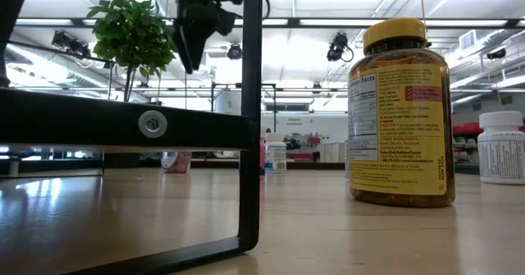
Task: Pick and place medicine bottles onto shelf by color
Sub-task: Put the pink pill bottle on the shelf
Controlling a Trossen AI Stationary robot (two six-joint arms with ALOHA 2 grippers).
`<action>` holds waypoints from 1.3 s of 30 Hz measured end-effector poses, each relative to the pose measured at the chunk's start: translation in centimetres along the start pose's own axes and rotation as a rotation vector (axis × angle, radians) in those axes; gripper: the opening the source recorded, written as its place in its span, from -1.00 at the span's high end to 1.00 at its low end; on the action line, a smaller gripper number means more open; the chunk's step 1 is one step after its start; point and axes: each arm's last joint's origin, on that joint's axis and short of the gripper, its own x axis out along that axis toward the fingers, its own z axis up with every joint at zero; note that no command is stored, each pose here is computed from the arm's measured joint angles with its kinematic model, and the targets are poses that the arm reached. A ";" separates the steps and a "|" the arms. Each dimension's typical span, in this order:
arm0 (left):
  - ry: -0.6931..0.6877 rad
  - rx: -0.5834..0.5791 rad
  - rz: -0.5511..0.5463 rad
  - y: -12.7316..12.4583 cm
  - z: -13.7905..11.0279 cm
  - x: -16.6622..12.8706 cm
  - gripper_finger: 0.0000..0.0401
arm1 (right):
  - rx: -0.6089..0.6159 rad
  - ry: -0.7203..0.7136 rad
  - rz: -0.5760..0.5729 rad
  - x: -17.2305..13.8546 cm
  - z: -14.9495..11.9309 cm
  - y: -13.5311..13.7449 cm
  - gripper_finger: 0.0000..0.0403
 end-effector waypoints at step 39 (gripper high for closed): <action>-0.086 0.685 -0.182 5.5 -1.8 6.1 -0.41 | 0.294 0.957 -0.110 10.6 -31.8 8.8 0.50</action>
